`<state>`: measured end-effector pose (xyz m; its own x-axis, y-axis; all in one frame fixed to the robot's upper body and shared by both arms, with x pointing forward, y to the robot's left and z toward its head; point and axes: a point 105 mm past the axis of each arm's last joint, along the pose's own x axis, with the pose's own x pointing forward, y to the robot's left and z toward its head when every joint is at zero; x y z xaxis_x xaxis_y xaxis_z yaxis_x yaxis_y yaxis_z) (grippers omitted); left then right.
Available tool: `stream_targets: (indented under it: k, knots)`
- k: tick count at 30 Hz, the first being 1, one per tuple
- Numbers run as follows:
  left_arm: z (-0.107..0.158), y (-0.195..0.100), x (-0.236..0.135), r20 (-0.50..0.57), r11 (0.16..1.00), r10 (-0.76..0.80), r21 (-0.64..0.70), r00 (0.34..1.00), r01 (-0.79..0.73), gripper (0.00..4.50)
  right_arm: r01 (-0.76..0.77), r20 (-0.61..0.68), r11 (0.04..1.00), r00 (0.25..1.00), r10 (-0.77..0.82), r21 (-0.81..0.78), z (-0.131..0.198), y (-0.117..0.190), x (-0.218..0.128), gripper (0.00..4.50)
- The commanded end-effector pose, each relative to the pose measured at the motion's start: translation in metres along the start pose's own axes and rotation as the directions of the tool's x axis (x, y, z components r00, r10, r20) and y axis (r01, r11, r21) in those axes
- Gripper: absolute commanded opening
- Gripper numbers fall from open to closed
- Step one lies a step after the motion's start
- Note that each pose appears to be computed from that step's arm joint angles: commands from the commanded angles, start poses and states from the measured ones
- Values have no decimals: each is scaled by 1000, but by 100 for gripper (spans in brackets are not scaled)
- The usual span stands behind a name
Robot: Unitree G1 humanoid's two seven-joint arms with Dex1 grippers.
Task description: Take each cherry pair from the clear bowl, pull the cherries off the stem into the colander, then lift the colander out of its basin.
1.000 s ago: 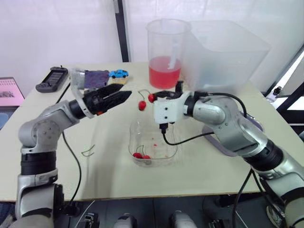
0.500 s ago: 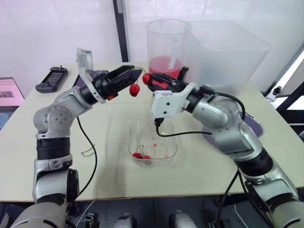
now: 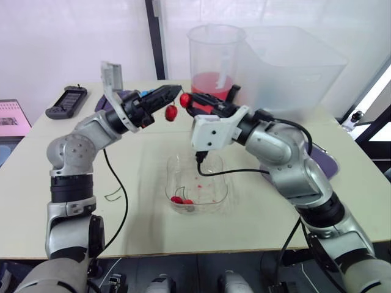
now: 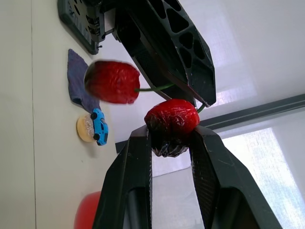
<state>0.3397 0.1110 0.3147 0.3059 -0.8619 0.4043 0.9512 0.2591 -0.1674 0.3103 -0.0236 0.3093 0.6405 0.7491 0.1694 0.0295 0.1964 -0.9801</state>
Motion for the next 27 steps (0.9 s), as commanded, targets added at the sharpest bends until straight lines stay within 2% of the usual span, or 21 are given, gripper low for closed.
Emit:
stream_targets:
  k: [1, 17, 21, 27]
  knots:
    - [16, -9, 3, 47, 999, -42, 36, 998, 40, 116, 50, 25, 999, 998, -50, -20, 7, -13, -4, 110]
    - [13, -5, 1, 57, 999, -37, 21, 998, 35, 116, 35, 12, 999, 999, -35, -7, 5, -10, -6, 110]
    - [13, -9, 4, 65, 998, -61, 17, 996, 60, 9, 28, 10, 1000, 1000, -28, 0, 4, -9, -6, 110]
    - [5, -9, 5, 16, 997, -66, 41, 998, 66, 9, 21, 8, 1000, 1000, -22, 19, 3, -9, -7, 110]
